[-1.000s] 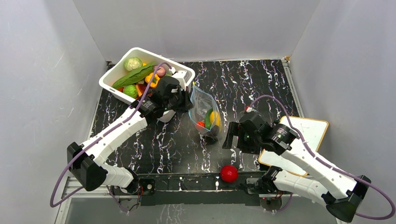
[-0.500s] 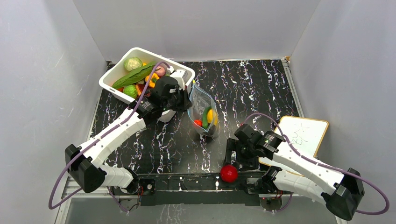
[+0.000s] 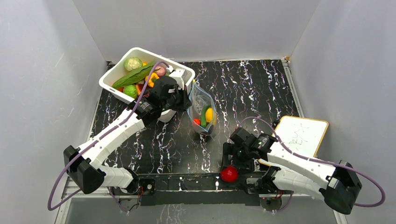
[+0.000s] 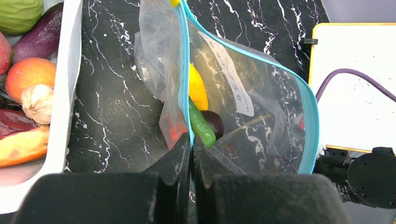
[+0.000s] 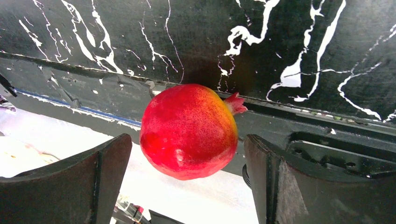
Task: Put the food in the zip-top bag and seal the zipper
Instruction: Pick up the fake fruit from the center of the board.
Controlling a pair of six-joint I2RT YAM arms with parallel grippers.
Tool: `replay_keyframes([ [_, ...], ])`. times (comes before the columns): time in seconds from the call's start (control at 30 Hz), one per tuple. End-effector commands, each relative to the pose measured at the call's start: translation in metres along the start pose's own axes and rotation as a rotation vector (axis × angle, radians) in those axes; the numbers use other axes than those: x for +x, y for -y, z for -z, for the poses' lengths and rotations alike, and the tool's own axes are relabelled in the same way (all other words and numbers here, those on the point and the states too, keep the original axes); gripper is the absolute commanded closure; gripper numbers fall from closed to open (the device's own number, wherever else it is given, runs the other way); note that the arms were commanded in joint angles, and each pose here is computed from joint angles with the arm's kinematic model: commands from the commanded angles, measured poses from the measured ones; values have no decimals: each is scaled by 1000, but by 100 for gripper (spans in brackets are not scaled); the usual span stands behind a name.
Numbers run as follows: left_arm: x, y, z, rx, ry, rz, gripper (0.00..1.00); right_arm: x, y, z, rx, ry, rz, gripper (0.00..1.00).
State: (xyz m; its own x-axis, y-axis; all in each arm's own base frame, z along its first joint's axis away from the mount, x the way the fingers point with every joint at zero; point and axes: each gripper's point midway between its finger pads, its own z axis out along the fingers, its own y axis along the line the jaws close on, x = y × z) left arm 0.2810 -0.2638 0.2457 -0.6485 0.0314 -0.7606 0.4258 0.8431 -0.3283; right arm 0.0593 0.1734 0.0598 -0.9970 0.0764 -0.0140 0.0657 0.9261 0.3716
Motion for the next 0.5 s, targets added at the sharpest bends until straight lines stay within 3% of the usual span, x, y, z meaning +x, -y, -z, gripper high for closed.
replay_keyframes([
  [0.0,-18,10,18,43,77,-13,100,-4,-17,-4,-67,10,23,14],
  [0.47,-11,6,18,37,64,-12,100,-10,-19,-4,-51,39,60,40],
])
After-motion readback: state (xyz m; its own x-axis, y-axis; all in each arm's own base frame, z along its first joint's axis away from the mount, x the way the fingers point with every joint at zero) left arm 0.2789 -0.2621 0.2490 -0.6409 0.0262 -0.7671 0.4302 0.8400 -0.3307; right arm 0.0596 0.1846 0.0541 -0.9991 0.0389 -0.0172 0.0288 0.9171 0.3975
